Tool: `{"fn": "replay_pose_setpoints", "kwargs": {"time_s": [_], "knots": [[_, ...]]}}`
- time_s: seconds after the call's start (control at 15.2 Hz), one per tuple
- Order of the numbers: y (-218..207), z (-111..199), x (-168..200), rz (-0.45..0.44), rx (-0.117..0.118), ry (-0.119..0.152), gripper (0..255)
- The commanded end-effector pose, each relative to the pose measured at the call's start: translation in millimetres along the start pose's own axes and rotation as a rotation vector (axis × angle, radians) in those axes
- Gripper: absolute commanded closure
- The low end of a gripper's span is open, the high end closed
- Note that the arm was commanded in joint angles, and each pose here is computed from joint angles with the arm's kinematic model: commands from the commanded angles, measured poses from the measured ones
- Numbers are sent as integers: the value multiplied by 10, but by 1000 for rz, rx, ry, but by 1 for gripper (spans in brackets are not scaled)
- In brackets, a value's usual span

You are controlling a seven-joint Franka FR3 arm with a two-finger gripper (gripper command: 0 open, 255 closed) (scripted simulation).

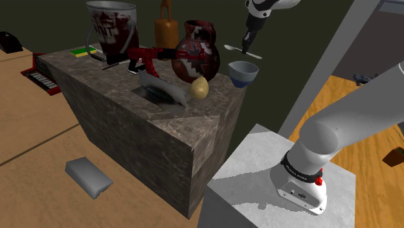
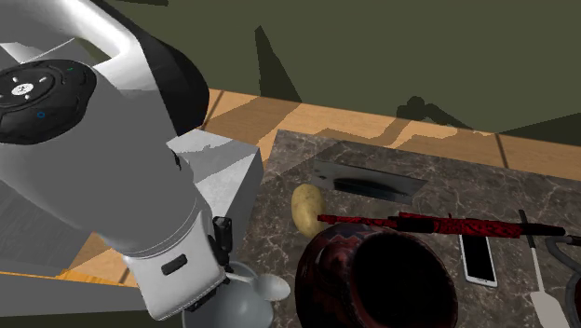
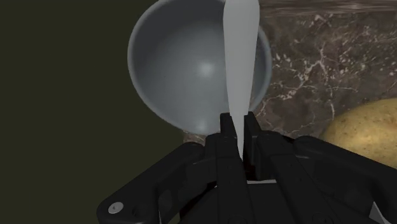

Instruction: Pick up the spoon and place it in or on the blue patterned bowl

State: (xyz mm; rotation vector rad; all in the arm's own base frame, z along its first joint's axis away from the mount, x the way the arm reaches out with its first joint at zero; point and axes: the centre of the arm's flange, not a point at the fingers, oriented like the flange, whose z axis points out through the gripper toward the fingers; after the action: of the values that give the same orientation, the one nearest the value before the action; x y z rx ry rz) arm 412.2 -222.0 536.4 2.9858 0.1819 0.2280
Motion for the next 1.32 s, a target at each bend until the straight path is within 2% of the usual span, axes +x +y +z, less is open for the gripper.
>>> {"fn": "replay_pose_setpoints", "kwargs": {"time_s": [0.0, 0.13, 1.12, 1.25], "knots": [[263, 39, -83, -1, 0, 0, 255], [480, 60, -129, -1, 0, 0, 255], [359, 853, -244, -1, 0, 0, 255], [359, 853, -245, -1, 0, 0, 255]]}}
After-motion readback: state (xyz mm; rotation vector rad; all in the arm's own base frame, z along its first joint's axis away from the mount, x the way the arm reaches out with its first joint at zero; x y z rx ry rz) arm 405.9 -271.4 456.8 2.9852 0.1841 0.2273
